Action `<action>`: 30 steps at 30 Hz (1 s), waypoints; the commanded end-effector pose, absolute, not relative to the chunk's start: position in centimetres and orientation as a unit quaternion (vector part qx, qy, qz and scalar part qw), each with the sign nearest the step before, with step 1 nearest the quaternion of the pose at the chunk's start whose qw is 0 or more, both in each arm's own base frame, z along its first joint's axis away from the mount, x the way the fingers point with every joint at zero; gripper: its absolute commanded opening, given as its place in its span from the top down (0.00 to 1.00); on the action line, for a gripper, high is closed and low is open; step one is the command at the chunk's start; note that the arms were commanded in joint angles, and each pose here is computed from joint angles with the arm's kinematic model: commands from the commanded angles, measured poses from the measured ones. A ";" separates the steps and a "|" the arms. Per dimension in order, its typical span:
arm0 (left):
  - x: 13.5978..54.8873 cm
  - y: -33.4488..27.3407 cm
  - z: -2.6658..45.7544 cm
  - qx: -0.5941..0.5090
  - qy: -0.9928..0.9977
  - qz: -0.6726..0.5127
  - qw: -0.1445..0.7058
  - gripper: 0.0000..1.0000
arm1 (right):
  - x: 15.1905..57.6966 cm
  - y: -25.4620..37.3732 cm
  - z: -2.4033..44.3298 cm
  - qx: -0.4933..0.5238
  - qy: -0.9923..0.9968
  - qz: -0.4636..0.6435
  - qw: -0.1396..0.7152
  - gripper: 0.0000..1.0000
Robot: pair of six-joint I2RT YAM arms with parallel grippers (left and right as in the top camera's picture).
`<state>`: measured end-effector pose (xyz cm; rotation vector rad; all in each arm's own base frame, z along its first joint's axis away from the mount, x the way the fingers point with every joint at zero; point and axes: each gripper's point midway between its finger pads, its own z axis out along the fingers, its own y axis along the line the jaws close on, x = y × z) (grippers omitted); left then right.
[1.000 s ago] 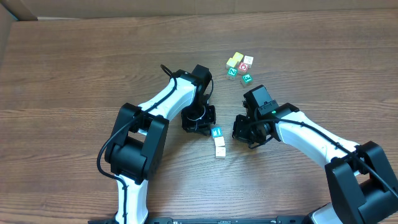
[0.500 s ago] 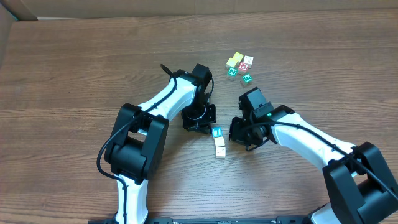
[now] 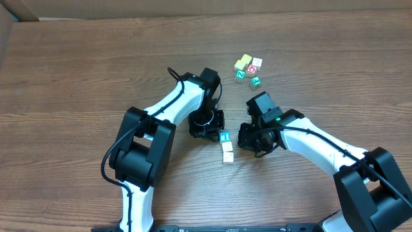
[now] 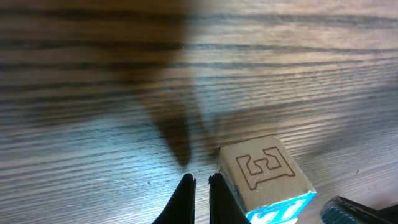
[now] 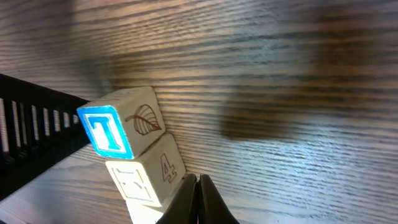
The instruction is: Flip 3 blocks
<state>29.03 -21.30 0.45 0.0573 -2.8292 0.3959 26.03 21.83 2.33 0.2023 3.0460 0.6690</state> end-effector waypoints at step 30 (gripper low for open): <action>27.3 -21.4 0.7 0.011 -0.979 0.121 0.166 0.96 | 26.4 22.7 2.4 0.046 0.977 0.208 0.027 0.96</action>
